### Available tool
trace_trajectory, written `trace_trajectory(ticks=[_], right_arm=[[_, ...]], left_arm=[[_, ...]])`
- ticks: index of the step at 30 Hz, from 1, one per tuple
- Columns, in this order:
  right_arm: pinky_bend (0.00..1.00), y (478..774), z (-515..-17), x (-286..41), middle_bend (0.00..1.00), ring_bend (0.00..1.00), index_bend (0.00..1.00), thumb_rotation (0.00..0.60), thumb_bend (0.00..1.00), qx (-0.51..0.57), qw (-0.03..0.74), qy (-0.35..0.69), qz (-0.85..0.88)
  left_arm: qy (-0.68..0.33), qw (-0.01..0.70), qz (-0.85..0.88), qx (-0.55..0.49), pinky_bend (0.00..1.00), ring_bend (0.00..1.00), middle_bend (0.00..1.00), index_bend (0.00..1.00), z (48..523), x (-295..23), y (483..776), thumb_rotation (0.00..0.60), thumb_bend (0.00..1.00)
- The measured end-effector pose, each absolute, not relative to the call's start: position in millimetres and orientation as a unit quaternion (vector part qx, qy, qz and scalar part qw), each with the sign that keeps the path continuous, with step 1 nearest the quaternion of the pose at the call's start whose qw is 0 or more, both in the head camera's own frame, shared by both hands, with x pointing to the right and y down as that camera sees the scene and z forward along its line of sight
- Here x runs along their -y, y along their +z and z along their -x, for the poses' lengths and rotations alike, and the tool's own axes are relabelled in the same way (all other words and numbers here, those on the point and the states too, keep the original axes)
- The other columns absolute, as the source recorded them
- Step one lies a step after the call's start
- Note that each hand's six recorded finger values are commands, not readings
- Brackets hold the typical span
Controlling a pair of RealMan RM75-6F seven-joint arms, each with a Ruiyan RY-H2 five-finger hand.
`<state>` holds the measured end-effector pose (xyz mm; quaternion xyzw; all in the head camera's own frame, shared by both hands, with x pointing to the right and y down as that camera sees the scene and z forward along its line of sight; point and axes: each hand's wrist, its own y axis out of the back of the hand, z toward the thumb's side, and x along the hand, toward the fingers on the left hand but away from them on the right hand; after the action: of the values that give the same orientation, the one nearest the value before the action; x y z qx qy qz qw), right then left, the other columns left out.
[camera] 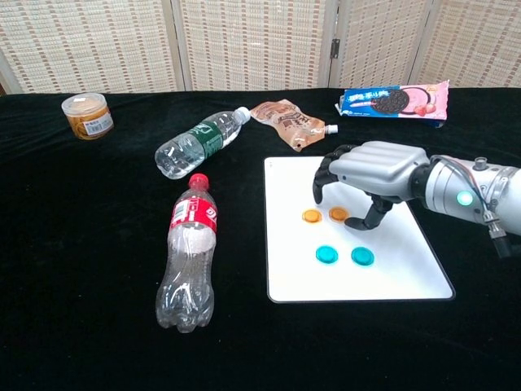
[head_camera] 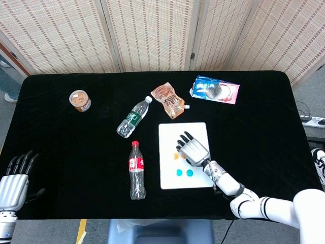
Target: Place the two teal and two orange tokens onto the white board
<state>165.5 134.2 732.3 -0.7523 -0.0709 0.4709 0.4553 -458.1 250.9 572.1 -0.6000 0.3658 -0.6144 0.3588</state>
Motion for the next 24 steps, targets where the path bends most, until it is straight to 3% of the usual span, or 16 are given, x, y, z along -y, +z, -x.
trace_trajectory(ticks=[11,20,24], right_arm=[[0.0,695,-195,-109,0.21,0.09,0.23,0.6,0.43,0.158,0.463,0.469,0.735],[0.0,632,-292,-103,0.16,0.1,0.21,0.6,0.43,0.27,0.46,0.51,0.675],[0.0,609,-332,-115,0.13,0.09,0.13,0.6,0.43,0.312,0.454,0.525,0.648]], left_arm=[[-0.607,0.367,0.598,-0.372,0.0,0.0,0.0,0.0,456,-244,568,0.6,0.17],[-0.6,0.377,0.597,-0.377,0.0,0.0,0.0,0.0,449,-238,569,0.6,0.17],[-0.598,0.379,0.595,-0.38,0.0,0.01,0.0,0.0,444,-235,569,0.6,0.17]])
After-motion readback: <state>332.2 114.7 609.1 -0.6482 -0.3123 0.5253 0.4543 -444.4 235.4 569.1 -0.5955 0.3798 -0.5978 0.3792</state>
